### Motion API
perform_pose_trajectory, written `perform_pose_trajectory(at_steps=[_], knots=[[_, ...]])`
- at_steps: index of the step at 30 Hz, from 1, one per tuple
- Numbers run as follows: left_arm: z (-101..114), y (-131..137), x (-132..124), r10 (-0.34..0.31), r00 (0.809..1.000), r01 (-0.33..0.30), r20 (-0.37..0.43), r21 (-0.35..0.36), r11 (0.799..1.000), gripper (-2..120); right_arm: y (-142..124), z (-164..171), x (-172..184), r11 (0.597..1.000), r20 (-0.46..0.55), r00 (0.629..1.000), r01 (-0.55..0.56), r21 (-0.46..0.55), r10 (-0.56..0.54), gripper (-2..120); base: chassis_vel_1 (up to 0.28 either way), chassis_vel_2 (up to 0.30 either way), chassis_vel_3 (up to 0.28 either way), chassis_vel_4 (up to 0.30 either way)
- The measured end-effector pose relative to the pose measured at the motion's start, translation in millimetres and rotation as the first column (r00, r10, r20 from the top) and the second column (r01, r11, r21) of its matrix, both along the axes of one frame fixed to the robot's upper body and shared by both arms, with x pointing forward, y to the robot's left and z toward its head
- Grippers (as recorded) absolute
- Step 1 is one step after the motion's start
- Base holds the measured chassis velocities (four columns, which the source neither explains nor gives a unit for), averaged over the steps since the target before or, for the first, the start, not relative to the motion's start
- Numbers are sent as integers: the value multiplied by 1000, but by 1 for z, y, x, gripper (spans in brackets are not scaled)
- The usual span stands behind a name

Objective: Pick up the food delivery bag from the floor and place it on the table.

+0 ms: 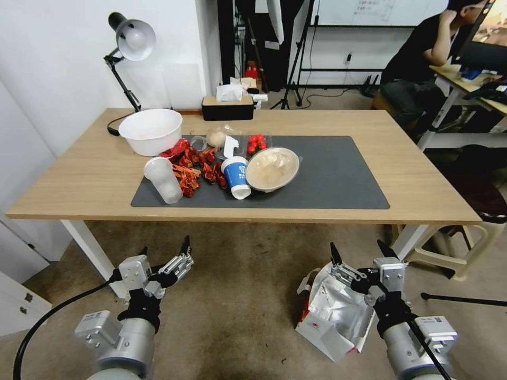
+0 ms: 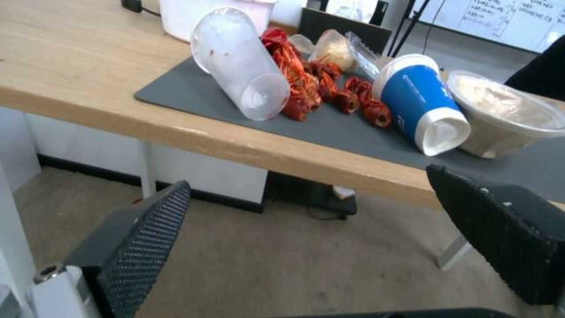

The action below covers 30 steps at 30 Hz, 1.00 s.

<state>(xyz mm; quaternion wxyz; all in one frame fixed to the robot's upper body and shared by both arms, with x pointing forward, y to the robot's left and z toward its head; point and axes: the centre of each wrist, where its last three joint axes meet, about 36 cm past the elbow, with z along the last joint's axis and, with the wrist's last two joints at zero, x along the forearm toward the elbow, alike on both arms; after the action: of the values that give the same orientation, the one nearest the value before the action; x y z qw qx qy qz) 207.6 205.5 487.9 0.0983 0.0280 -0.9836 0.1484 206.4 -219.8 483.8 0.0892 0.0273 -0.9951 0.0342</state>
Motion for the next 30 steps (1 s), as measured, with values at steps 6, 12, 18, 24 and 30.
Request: perform_pose_trajectory(at_steps=[6,12,18,24,30], knots=[[0,0,0,1,1000,-1,3,2,1000,100,0,-2,1,1000,-2,1000,-1,0,1,100,0,0,0,0],[-2,1,2,-1,1000,1,1,6,1000,100,0,-4,2,1000,-4,1000,-1,-1,1,100,0,0,0,0],[-5,1,2,-3,1000,3,-4,8,1000,100,0,-5,2,1000,-8,1000,-2,1,2,100,0,0,0,0],[-6,1,2,-6,1000,6,-7,11,1000,100,1,-6,2,1000,-9,1000,-4,-1,4,100,0,0,0,0],[-7,0,2,-8,1000,9,-11,22,1000,100,0,-6,2,1000,-8,1000,-6,-1,5,100,0,0,0,0]])
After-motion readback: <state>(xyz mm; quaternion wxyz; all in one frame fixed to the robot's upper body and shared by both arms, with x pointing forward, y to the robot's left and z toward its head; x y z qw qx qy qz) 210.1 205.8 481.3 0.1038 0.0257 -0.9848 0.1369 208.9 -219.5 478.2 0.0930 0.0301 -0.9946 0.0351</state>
